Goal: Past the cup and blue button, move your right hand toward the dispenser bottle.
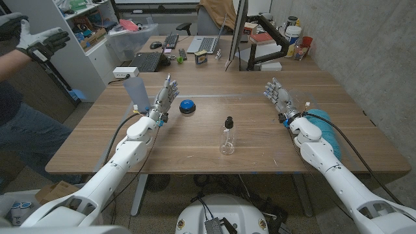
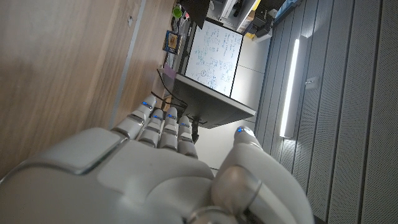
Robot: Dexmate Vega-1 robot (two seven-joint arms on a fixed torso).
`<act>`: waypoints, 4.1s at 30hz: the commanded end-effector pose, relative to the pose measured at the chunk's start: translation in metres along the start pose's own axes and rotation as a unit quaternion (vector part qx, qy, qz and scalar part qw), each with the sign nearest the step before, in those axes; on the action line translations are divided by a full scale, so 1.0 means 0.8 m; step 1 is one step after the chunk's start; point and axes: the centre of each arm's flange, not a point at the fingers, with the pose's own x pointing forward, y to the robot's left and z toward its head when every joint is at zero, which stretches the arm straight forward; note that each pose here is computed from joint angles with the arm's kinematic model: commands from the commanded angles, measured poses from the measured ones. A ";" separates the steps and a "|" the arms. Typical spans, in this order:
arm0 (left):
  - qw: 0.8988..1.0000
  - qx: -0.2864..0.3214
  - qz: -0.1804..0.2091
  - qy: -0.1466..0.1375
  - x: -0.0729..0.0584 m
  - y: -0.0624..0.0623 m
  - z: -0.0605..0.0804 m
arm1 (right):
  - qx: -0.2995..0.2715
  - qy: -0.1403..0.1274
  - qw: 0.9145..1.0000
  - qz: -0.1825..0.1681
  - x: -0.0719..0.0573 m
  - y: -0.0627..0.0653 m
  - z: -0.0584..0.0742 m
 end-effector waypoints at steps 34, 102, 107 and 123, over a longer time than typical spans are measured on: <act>1.000 0.000 -0.009 0.004 0.002 -0.014 0.001 | -0.005 -0.052 0.999 0.012 -0.022 0.004 0.011; 1.000 0.018 -0.020 0.016 -0.006 -0.024 0.010 | -0.013 -0.161 0.985 0.056 -0.055 0.014 0.056; 0.999 0.018 -0.022 0.015 -0.005 -0.025 0.011 | -0.016 -0.168 0.984 0.059 -0.058 0.017 0.060; 0.999 0.023 -0.022 0.016 -0.004 -0.025 0.012 | -0.028 -0.179 0.981 0.074 -0.066 0.026 0.068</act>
